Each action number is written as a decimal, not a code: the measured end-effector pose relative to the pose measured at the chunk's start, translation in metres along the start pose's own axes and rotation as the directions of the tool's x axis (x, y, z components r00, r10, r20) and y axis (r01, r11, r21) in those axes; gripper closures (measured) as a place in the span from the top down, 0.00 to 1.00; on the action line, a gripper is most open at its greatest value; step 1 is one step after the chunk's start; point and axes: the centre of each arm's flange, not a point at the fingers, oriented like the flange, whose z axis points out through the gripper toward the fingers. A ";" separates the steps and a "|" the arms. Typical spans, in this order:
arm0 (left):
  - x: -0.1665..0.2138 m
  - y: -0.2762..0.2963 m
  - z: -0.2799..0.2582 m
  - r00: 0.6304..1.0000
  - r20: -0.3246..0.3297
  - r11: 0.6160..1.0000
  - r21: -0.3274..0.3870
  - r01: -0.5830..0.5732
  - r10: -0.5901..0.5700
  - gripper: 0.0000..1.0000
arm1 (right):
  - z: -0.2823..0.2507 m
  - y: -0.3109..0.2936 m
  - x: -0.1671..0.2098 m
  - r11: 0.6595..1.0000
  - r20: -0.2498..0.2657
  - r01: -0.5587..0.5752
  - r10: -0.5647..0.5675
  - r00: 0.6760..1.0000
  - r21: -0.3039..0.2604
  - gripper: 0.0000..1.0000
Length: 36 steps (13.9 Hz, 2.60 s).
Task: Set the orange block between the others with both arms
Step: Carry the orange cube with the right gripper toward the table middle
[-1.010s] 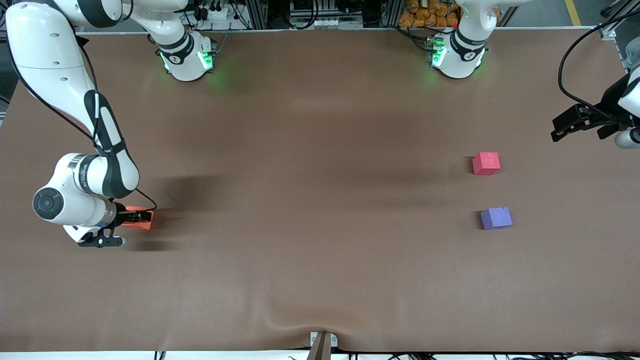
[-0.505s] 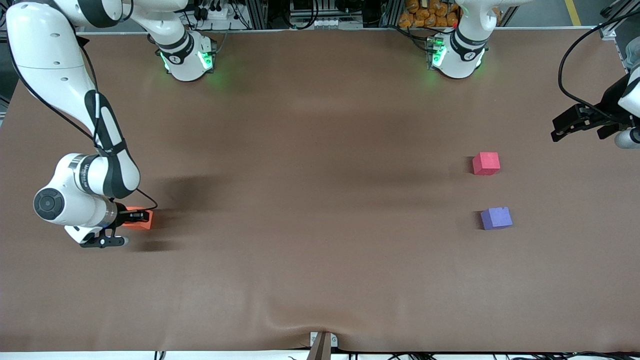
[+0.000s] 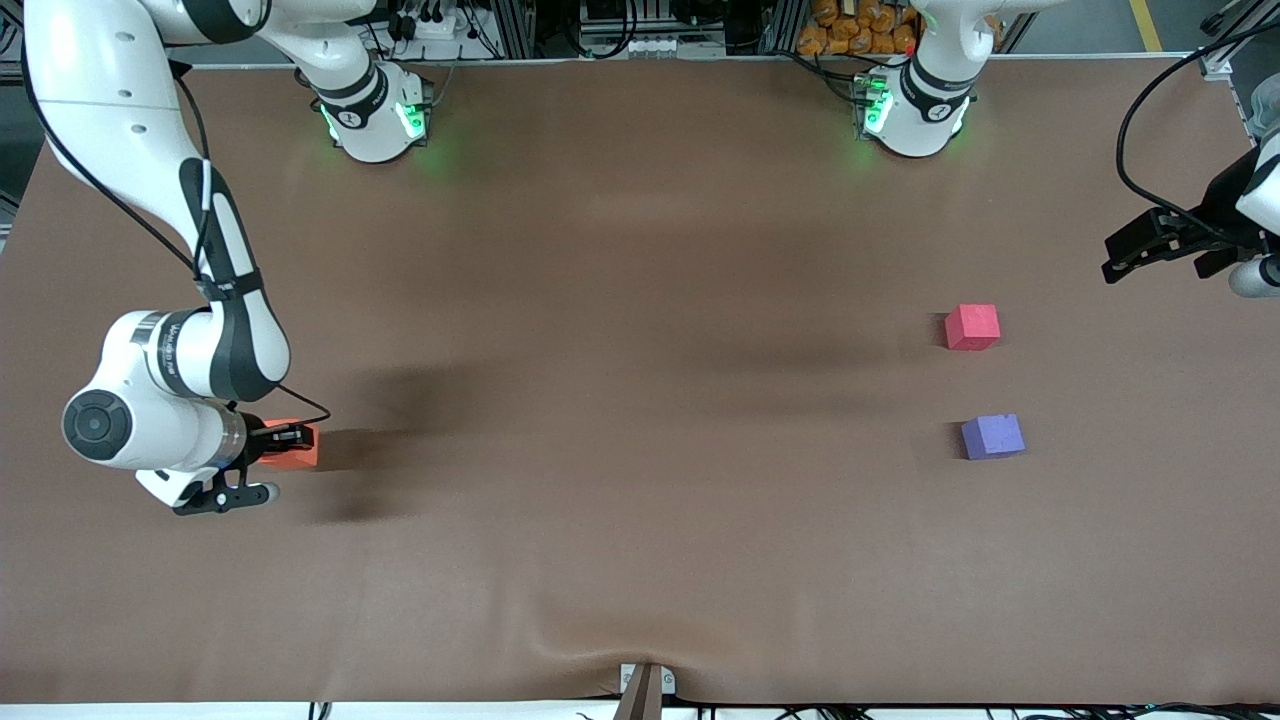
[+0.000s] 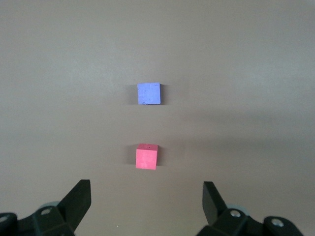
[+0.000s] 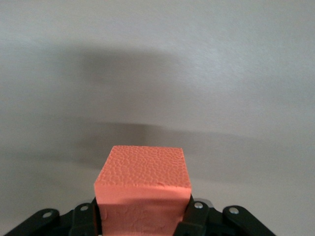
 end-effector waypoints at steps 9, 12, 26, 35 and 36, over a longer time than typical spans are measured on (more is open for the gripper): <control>0.003 0.000 0.006 1.000 0.011 1.000 0.000 -0.001 0.001 1.00 | -0.042 -0.110 0.011 0.991 -0.006 0.046 -0.045 0.999 0.126 0.56; 0.003 0.002 0.007 1.000 0.014 1.000 0.000 -0.003 0.003 1.00 | -0.044 -0.173 0.008 0.993 0.003 0.025 -0.025 1.000 0.116 0.56; 0.008 0.006 0.018 0.999 0.036 1.000 -0.030 -0.004 0.005 1.00 | -0.024 -0.419 -0.036 0.977 -0.062 -0.186 0.193 0.979 0.107 0.56; 0.012 0.009 0.026 0.999 0.050 0.999 -0.033 -0.008 0.010 1.00 | 0.028 -0.516 -0.063 0.984 -0.109 -0.132 0.145 0.983 0.116 0.56; 0.012 0.010 0.027 0.999 0.051 0.999 -0.033 -0.009 0.011 1.00 | 0.037 -0.523 -0.065 0.983 -0.104 -0.143 0.155 0.982 0.113 0.56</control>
